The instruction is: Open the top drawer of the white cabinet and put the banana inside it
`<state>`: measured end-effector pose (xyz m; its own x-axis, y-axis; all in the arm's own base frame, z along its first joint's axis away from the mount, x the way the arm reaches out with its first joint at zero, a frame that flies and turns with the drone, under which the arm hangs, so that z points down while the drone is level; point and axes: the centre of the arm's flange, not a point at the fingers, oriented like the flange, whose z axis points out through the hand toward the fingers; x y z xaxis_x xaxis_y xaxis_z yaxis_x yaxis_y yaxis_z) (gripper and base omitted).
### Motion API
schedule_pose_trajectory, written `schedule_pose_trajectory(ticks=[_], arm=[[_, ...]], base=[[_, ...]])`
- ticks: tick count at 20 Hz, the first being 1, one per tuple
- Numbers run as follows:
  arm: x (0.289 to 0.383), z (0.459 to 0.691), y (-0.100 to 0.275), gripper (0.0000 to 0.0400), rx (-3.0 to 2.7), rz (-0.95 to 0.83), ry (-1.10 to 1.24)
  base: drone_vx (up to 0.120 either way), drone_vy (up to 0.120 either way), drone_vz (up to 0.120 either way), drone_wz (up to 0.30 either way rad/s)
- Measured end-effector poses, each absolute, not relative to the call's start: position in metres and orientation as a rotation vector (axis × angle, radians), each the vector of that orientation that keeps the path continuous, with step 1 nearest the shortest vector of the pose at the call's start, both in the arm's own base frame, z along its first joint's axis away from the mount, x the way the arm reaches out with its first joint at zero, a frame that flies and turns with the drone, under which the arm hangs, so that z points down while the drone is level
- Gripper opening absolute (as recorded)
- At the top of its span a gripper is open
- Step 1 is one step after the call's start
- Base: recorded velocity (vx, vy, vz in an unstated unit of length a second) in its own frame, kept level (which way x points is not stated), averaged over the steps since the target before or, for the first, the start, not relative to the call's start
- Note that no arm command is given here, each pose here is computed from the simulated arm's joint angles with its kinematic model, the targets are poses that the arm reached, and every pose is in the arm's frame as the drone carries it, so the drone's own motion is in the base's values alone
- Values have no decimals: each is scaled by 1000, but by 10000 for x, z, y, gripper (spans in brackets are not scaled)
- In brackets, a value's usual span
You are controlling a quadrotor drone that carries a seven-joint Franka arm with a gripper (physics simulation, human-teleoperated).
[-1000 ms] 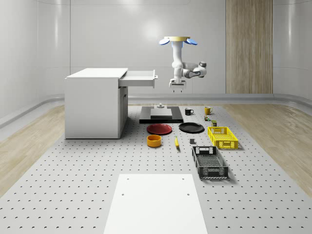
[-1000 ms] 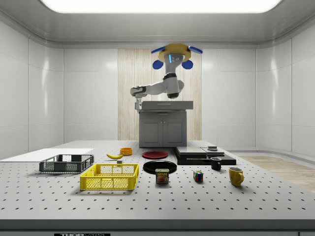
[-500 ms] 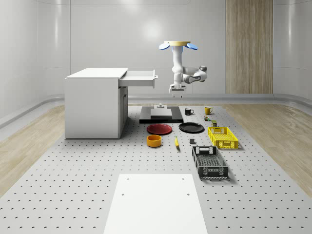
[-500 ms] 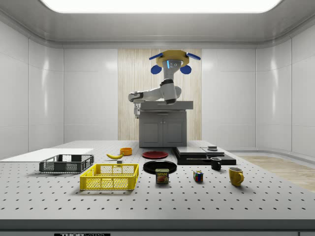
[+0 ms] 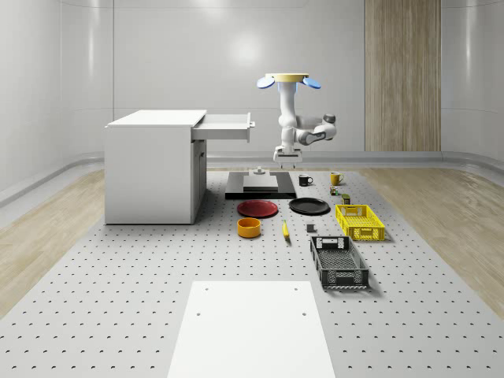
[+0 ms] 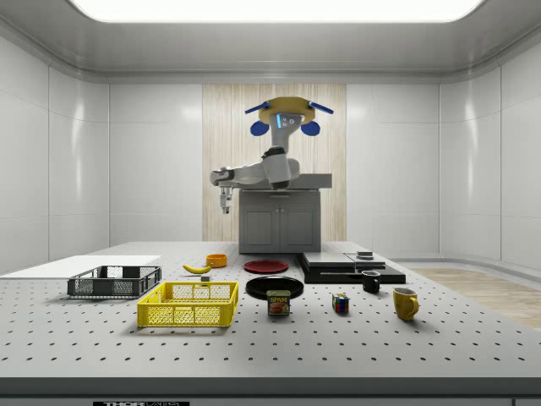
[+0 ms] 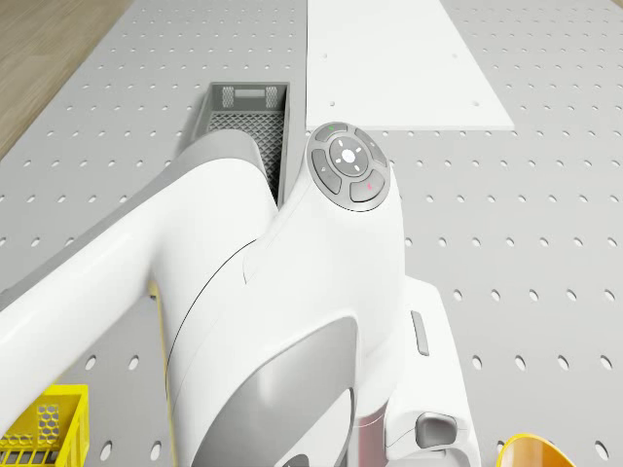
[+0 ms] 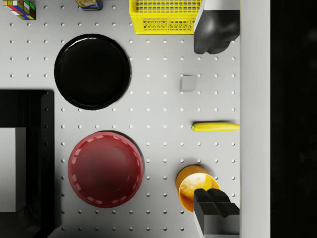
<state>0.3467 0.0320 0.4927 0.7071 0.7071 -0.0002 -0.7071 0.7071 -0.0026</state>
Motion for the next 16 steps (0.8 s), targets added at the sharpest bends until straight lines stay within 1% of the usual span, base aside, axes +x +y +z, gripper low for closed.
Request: schedule_pose_trajectory(ticks=[16], arm=[[3467, 4927, 320, 400, -2, 785, -1]], base=[[120, 0, -120, 0]])
